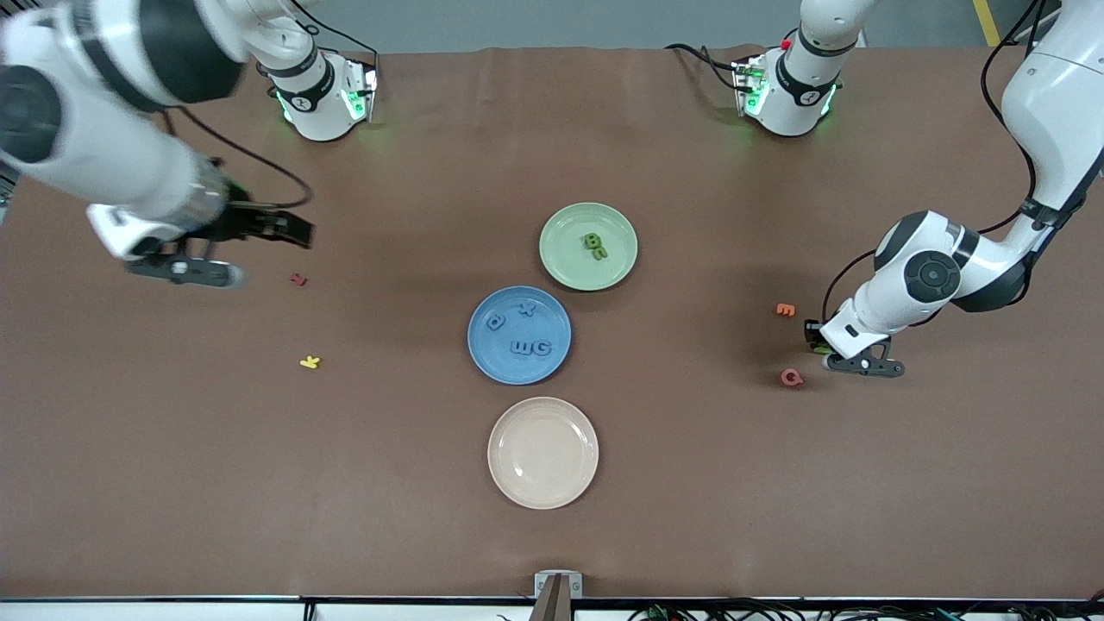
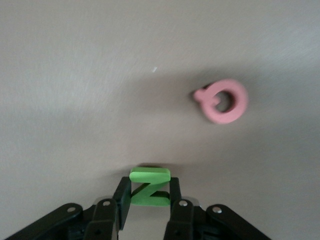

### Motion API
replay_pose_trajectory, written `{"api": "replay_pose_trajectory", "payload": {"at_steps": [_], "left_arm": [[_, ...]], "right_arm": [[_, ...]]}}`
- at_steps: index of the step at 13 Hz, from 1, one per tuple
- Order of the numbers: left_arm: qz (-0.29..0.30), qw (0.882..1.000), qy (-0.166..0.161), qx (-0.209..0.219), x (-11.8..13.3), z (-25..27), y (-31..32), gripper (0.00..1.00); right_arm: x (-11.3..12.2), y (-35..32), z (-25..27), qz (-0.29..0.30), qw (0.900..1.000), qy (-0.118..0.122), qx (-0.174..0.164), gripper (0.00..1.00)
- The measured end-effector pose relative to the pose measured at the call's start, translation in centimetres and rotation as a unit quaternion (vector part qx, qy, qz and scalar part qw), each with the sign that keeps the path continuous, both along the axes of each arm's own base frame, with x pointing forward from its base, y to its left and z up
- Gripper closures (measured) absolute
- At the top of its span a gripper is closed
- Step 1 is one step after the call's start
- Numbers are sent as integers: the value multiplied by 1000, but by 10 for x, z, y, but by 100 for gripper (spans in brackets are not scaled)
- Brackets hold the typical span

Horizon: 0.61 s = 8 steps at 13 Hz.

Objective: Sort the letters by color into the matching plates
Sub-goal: 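Grasp the green N with the left gripper while the right gripper withdraws, then carry the green N with the left gripper over the green plate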

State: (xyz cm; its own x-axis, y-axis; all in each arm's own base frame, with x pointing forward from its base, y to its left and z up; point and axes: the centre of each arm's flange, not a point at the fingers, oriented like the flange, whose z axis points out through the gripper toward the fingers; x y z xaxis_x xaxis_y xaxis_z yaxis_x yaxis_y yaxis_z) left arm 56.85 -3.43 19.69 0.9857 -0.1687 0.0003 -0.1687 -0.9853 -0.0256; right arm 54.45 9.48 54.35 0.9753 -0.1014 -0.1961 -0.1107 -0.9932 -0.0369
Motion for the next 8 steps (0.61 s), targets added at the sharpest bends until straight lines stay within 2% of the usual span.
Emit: {"api": "replay_pose_trajectory", "payload": {"at_steps": [2,4,8], "left_arm": [[-16,1000,-15,-5,4,20,-23,65],[-24,1000,-19,-3,3,41,-49,65],[-10,1000,-16,-1,-16,83,-118,65]], "right_arm": [[3,-56,9,33,999,-13,13,0],[2,-90,16,57,998,-25,7,0],[2,-101,46,72,996,-43,-7,0]]}}
